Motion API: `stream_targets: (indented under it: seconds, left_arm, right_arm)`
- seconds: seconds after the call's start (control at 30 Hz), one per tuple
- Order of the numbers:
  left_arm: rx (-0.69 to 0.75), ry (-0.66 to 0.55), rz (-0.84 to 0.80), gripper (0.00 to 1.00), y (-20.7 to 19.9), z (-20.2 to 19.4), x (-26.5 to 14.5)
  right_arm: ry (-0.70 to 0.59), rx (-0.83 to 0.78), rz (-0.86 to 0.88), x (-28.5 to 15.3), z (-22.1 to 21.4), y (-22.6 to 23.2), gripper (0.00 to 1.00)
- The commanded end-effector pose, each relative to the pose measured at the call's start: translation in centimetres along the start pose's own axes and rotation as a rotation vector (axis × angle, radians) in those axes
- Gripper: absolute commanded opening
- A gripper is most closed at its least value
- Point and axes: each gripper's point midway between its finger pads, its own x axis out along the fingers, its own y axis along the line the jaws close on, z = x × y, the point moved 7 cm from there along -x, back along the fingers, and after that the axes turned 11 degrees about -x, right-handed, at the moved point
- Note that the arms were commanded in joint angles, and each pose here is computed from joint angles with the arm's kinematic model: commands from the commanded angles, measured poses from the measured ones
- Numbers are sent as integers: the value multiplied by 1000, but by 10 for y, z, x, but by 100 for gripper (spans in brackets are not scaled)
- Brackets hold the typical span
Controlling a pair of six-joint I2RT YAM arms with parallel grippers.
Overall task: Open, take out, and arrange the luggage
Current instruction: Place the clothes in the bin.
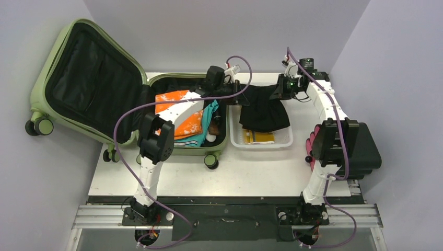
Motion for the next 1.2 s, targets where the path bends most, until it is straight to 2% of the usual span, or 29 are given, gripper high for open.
stream_targets:
  seconds: [0.0, 0.2, 0.5, 0.7, 0.77, 0.83, 0.87, 0.9, 0.93, 0.97, 1.17]
  left_arm:
    - [27, 17, -9, 0, 0, -5, 14]
    - [39, 21, 43, 0, 12, -10, 16]
    - [49, 2, 73, 0, 13, -5, 4]
    - [23, 48, 118, 1, 34, -24, 4]
    - [22, 61, 130, 17, 38, -30, 1]
    - [25, 68, 137, 45, 39, -34, -2]
    - [28, 70, 140, 76, 39, -35, -3]
    - [30, 68, 145, 90, 37, -35, -6]
    - [39, 67, 145, 100, 36, -35, -8]
    - [48, 59, 141, 98, 31, -32, -11]
    - [114, 0, 65, 96, -4, -4, -29]
  right_arm:
    - [9, -59, -31, 2, -6, -14, 0]
    - [67, -41, -22, 26, -23, -28, 0]
    - [107, -64, 6, 47, -31, -19, 0]
    - [124, -59, -44, 52, -29, -27, 0]
    - [141, -62, -73, 51, -30, -30, 8]
    - [156, -71, -115, 48, -31, -33, 21]
    - [163, -78, -148, 45, -32, -34, 40]
    - [157, -85, -167, 39, -30, -33, 73]
    - [161, -97, -196, 36, -30, -34, 79]
    - [150, -112, -236, 28, -26, -32, 83]
    - [56, -227, -364, -21, 0, -11, 86]
